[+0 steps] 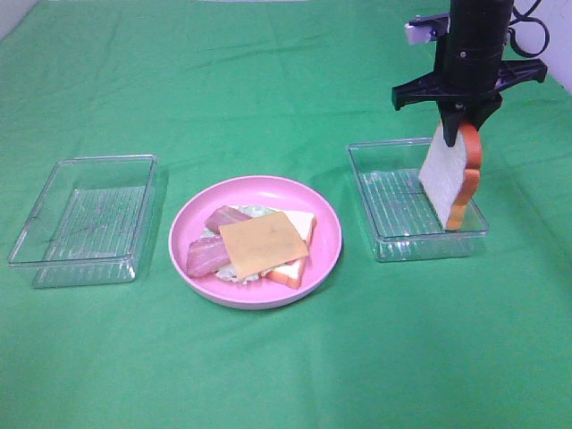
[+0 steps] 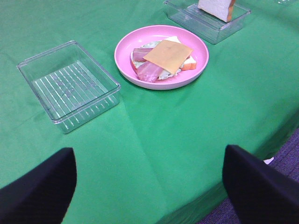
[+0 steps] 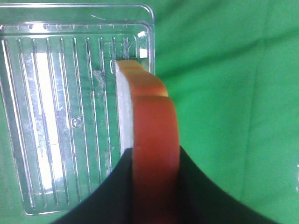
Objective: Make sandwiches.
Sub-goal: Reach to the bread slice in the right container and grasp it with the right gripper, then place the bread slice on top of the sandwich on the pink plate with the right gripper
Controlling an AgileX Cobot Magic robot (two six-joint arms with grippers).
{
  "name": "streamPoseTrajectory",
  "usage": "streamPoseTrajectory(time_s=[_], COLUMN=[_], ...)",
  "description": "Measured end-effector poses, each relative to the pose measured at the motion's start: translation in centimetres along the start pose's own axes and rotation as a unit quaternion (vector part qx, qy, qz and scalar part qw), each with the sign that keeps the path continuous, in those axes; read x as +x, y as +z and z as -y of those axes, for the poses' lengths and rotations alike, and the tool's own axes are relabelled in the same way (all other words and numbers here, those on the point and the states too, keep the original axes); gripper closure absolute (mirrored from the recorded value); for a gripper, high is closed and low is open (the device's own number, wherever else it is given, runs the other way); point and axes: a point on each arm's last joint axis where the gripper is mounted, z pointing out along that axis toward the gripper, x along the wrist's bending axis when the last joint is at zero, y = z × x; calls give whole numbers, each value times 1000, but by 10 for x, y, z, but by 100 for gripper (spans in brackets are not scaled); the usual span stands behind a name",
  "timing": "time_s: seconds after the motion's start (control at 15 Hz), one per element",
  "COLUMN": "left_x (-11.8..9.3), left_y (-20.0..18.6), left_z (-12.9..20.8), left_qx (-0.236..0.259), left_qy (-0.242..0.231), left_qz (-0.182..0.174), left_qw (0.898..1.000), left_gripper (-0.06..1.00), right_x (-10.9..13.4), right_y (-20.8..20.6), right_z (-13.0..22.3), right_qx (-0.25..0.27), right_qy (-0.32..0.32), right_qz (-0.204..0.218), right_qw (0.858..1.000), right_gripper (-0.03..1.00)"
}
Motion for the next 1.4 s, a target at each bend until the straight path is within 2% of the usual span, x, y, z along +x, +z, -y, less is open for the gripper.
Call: streamPoseTrajectory(time_s=[0.27, 0.53, 0.6, 0.67, 0.73, 1.0, 1.07, 1.2, 1.33, 1.4], left_x=[0, 0, 0, 0, 0, 0, 0, 0, 0, 0], left_y=[0, 0, 0, 0, 0, 0, 0, 0, 0, 0], left_z=[0, 0, 0, 0, 0, 0, 0, 0, 0, 0], left_qx=[0, 0, 0, 0, 0, 0, 0, 0, 0, 0], left_qy=[0, 0, 0, 0, 0, 0, 0, 0, 0, 0], left_qz=[0, 0, 0, 0, 0, 0, 0, 0, 0, 0], left_qw=[1000, 1000, 1000, 1000, 1000, 1000, 1000, 1000, 1000, 1000], left_gripper=[14, 14, 14, 14, 14, 14, 14, 14, 14, 14], right_x=[0, 0, 3, 10, 14, 22, 25, 38, 51, 57], right_y=[-6, -39, -47, -59, -66, -76, -75, -57, -34, -25], right_z=[1, 8, 11, 15, 17, 41, 50, 68, 79, 83], right_qx=[-6, -32, -34, -36, -39, -15, -11, -7, -2, -6], right_qy=[3, 16, 16, 5, 0, -9, -7, 3, 22, 42], right_qz=[-7, -55, -81, -135, -162, -235, -260, -334, -401, -441], right_qw=[1000, 998, 996, 990, 986, 972, 966, 943, 916, 897], right_gripper=[77, 77, 77, 77, 77, 77, 77, 77, 77, 77])
